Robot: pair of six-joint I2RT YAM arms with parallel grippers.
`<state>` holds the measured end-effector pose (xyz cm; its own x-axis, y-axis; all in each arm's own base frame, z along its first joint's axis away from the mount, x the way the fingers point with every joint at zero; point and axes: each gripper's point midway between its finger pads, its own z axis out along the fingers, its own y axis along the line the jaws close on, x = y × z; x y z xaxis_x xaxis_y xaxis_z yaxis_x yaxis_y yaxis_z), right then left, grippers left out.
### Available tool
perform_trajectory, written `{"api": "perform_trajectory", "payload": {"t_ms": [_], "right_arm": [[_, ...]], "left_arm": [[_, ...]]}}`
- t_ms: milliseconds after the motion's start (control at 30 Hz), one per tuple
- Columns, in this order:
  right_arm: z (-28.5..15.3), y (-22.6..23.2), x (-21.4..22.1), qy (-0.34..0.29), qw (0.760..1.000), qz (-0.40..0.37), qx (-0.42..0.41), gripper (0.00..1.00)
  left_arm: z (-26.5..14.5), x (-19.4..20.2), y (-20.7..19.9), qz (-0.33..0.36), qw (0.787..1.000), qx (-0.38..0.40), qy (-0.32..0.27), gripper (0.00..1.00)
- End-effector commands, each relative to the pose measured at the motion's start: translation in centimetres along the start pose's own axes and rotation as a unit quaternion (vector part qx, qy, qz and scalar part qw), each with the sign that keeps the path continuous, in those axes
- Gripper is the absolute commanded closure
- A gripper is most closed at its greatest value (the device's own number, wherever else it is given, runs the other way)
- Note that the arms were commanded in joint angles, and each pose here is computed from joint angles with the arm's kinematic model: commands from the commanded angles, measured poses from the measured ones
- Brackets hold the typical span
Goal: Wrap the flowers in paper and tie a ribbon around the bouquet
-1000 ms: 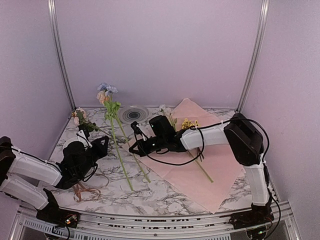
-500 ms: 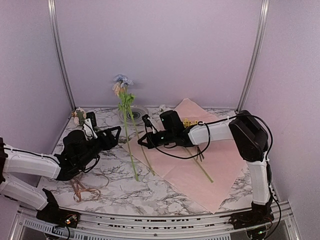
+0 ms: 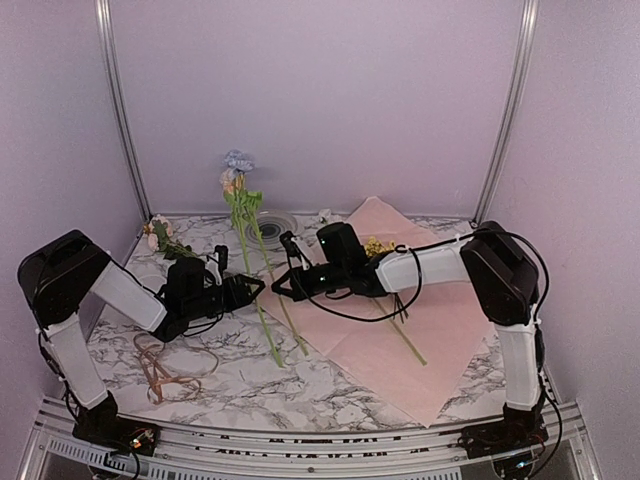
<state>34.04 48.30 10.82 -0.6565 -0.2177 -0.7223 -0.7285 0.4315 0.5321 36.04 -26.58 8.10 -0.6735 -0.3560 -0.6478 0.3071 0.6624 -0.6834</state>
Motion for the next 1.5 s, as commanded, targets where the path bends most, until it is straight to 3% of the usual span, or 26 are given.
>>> {"api": "perform_trajectory", "payload": {"t_ms": [0,33,133,467,633,800,933,1067,1233,1333,1467], "right_arm": [[-1.2,2.1,-2.5,-0.032,0.999,-0.032,-0.015,1.0],[-1.2,2.1,-2.5,-0.032,0.999,-0.032,-0.014,1.0],[-1.2,2.0,-2.4,-0.032,0.999,-0.03,-0.011,1.0],[-2.1,-0.7,-2.7,-0.042,0.999,0.017,0.007,1.0],[-3.7,-0.1,-3.9,-0.04,0.999,0.018,0.001,1.0],[-8.2,1.9,-6.2,-0.049,0.999,0.012,-0.01,1.0],[-14.7,-0.1,-7.4,-0.071,0.996,0.026,0.044,1.0],[-21.0,-6.4,-5.1,-0.041,0.984,0.058,0.165,1.0],[-27.7,-13.1,-0.4,0.016,0.948,0.108,0.298,1.0],[-29.5,-15.7,1.6,0.043,0.93,0.124,0.344,1.0],[-28.8,-18.0,4.3,0.085,0.922,0.151,0.346,1.0]], "left_arm": [[0.3,-1.0,-3.6,-0.003,0.996,0.085,-0.014,0.47],[0.3,-1.0,-3.6,0.001,0.996,0.086,-0.014,0.56],[-0.2,-1.3,-4.3,0.006,0.995,0.096,-0.02,1.0],[-5.3,-5.1,-10.5,0.072,0.979,0.168,-0.095,1.0],[-7.7,-7.3,-11.1,0.057,0.976,0.163,-0.136,1.0],[-7.7,-8.1,-6.5,0.016,0.988,0.052,-0.143,1.0],[-7.2,-7.4,-4.2,-0.005,0.991,0.011,-0.137,1.0],[-6.2,-6.3,-1.7,-0.039,0.992,-0.029,-0.117,1.0],[-5.9,-5.0,1.5,-0.076,0.988,-0.085,-0.104,1.0],[-5.7,-4.2,2.7,-0.087,0.986,-0.105,-0.093,1.0],[-5.3,-3.6,2.9,-0.091,0.987,-0.102,-0.079,1.0]]}}
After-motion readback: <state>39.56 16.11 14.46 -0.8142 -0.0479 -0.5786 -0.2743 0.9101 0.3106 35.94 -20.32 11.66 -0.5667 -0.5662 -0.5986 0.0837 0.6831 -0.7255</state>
